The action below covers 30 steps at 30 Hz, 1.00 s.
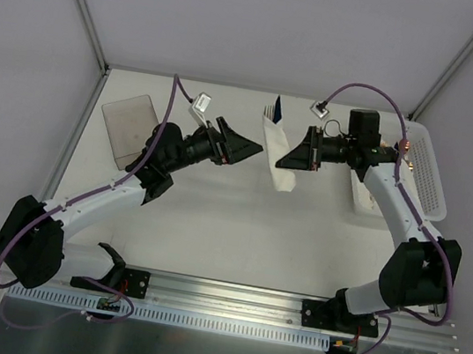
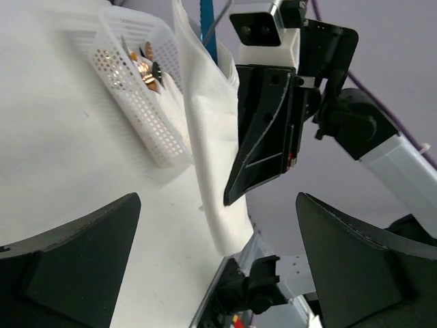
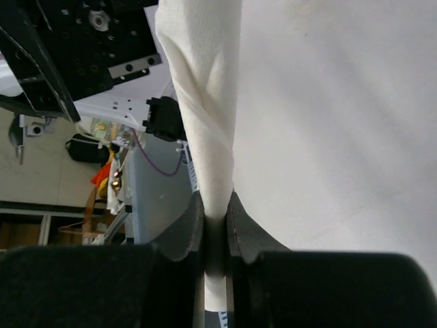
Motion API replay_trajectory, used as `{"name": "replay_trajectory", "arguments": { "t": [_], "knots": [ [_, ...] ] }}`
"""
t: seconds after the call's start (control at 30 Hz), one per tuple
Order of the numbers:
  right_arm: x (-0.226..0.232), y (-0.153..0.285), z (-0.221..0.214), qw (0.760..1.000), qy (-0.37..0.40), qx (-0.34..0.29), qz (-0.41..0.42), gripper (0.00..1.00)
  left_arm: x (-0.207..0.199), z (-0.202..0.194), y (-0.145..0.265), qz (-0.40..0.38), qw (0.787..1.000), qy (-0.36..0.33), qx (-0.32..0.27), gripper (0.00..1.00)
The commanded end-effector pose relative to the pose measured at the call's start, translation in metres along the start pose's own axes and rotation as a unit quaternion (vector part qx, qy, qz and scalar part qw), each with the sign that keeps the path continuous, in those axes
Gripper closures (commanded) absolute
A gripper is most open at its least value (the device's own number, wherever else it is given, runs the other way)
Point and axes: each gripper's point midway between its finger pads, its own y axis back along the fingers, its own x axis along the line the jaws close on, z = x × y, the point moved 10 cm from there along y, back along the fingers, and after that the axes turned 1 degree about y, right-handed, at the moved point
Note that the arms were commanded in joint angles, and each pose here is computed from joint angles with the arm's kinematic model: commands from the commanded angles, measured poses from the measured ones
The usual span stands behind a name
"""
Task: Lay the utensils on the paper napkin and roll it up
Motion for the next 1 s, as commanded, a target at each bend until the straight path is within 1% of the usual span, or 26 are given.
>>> {"name": "replay_trajectory", "arguments": {
  "t": [0.0,0.03,0.07,0.1,0.17,0.2,0.23,0.3,0.33,0.43,0.5,0.53,0.67,0.8,0.97],
  "knots": [
    [0.019,0.036,0.001,0.995,0.094,0.011,-0.026,1.00,-0.021,0.018,0.004,0.021,0.997,-0.073,-0.019,0.01],
    [0.019,0.051,-0.010,0.997,0.046,0.029,-0.048,1.00,-0.018,0.016,0.005,0.043,0.996,-0.076,-0.005,0.01],
    [0.013,0.060,-0.012,0.993,0.097,0.045,-0.058,1.00,-0.020,0.020,0.005,0.046,0.995,-0.093,-0.003,0.01],
    [0.013,0.070,-0.016,0.993,0.061,0.070,-0.072,1.00,-0.019,0.019,0.006,0.053,0.994,-0.096,0.004,0.01],
    [0.002,0.098,-0.018,0.992,0.049,0.064,-0.101,1.00,-0.015,0.017,0.009,0.070,0.992,-0.103,0.011,0.01],
    [-0.006,0.109,-0.024,0.990,0.043,0.088,-0.102,1.00,-0.014,0.016,0.009,0.074,0.992,-0.103,0.012,0.01],
    [-0.012,0.130,-0.021,0.988,0.047,0.076,-0.127,1.00,-0.012,0.014,0.010,0.075,0.992,-0.103,0.015,0.01],
    [-0.024,0.155,-0.023,0.986,0.034,0.075,-0.148,1.00,-0.010,0.012,0.012,0.076,0.992,-0.101,0.019,0.01],
    [-0.038,0.176,-0.026,0.985,0.015,0.068,-0.159,1.00,-0.009,0.010,0.012,0.076,0.992,-0.099,0.022,0.01],
    [-0.054,0.217,-0.028,0.975,0.020,0.061,-0.213,1.00,-0.005,0.007,0.014,0.077,0.992,-0.095,0.025,0.01],
    [-0.069,0.236,-0.026,0.971,0.015,0.056,-0.232,1.00,-0.002,0.004,0.016,0.081,0.992,-0.092,0.022,0.01],
    [-0.073,0.249,-0.028,0.969,0.006,0.043,-0.244,1.00,0.000,0.003,0.017,0.083,0.992,-0.090,0.022,0.01],
    [-0.093,0.270,-0.027,0.965,-0.005,0.035,-0.258,1.00,0.008,-0.004,0.019,0.089,0.993,-0.081,0.022,0.01],
    [-0.112,0.266,-0.028,0.971,-0.035,0.029,-0.236,1.00,0.015,-0.009,0.020,0.098,0.992,-0.073,0.025,0.01],
    [-0.126,0.249,-0.030,0.975,-0.082,0.025,-0.203,1.00,0.018,-0.010,0.020,0.105,0.992,-0.070,0.022,0.01]
  ]
}}
